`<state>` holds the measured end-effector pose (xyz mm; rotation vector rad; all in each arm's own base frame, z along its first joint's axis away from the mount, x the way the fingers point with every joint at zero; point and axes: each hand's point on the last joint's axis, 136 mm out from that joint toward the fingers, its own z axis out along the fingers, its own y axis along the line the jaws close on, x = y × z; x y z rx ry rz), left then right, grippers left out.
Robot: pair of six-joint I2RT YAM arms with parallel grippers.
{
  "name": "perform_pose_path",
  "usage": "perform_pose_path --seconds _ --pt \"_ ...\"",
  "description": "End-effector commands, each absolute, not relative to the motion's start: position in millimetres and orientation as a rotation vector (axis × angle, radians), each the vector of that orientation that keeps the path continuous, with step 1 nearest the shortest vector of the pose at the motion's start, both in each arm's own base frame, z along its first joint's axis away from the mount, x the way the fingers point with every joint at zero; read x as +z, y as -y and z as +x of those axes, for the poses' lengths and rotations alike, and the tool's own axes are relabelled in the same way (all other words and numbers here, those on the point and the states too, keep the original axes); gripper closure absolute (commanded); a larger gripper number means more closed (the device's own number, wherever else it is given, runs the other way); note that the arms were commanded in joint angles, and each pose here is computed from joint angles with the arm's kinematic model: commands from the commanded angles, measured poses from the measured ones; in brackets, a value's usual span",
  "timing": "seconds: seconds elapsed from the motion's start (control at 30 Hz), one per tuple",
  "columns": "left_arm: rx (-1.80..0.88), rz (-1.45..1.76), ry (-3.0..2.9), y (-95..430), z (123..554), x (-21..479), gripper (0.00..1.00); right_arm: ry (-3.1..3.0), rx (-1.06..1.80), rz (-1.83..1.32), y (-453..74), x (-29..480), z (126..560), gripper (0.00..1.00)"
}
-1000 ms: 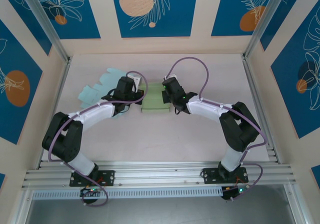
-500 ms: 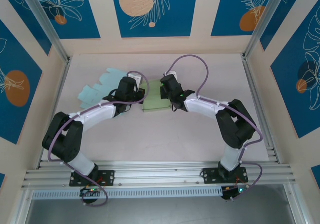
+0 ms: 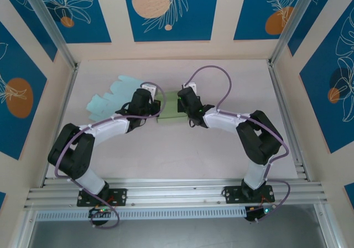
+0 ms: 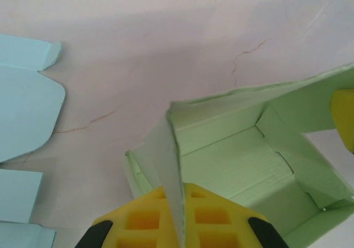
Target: Fold the paper box
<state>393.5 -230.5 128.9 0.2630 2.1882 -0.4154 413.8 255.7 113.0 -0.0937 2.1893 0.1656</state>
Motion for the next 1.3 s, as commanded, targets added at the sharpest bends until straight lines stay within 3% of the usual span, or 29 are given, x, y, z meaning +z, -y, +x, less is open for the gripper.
perform_pose_path --seconds 0.0,0.3,0.43,0.57,0.9,1.0,1.27 --pt "-0.529 0.332 -2.142 259.3 380.7 134.6 1.0 -2.174 0.295 -0.157 -286.8 114.7 394.1 1.0" --pt "-0.53 0.335 -2.168 249.9 364.8 112.4 0.99 -2.181 0.248 -0.149 -274.1 96.2 383.1 1.0" --pt "-0.538 0.326 -2.166 244.3 355.6 110.7 0.84 -2.184 0.208 -0.143 -267.1 88.0 380.6 1.0" --pt "-0.535 0.298 -2.144 233.8 346.0 117.6 0.54 -2.174 0.184 -0.137 -261.4 79.7 377.5 1.0" --pt "-0.558 0.243 -2.111 214.4 321.5 127.7 0.23 -2.152 0.128 -0.138 -256.9 64.0 377.1 1.0" --pt "-0.567 0.215 -2.086 207.3 314.3 140.2 0.16 -2.148 0.121 -0.137 -256.3 62.4 376.4 1.0" --pt "-0.498 0.138 -1.946 173.8 300.0 213.5 0.14 -2.143 0.087 -0.161 -253.8 55.3 371.8 1.0"
